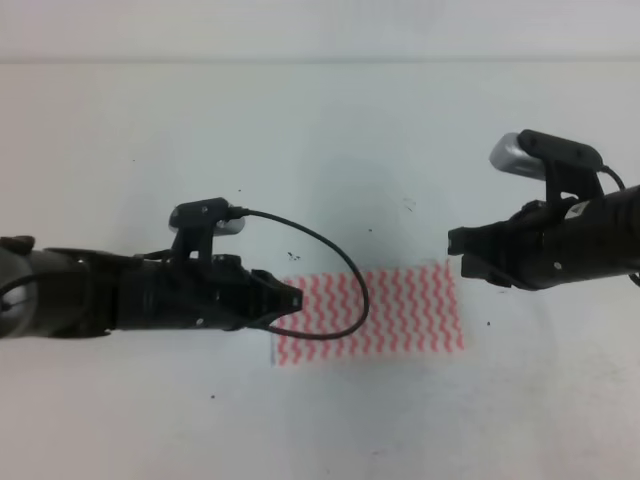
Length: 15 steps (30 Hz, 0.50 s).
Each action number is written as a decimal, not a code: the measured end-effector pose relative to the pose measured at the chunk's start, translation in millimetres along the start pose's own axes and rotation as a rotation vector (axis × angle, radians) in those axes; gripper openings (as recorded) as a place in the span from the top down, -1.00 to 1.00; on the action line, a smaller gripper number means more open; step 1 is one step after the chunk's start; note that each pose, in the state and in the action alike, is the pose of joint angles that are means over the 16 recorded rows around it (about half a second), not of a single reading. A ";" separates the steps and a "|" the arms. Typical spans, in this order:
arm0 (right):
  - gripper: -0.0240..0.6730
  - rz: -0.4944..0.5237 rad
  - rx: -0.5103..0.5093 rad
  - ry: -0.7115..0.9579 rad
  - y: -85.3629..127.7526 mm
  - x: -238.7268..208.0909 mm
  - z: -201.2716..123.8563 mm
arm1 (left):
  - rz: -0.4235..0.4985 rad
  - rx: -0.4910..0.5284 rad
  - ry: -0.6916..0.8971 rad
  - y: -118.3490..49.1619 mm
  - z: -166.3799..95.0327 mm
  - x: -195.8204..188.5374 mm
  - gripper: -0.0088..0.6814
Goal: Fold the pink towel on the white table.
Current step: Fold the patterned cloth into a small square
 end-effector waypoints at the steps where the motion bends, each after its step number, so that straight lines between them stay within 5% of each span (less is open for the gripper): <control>1: 0.98 0.000 0.004 0.000 -0.3 1.5 0.7 | -0.002 -0.003 0.003 1.3 0.3 2.1 0.98; 5: 0.94 0.001 0.013 0.008 -1.0 7.5 2.5 | 0.000 -0.009 0.016 6.2 1.8 9.2 0.98; 15: 0.48 -0.003 0.051 0.046 -5.7 28.0 2.7 | 0.048 -0.015 0.045 18.9 -1.0 18.6 0.98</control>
Point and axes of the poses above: a point on each arm's last joint axis where the gripper is mounted, x pointing out along that axis toward the gripper, y along the wrist's bending axis when the last joint is at zero, z = x × y, the point moved 2 cm from there along x, pointing out along that axis toward the gripper, and after that the axes turned 12 degrees about -x, right-handed, at the moved point
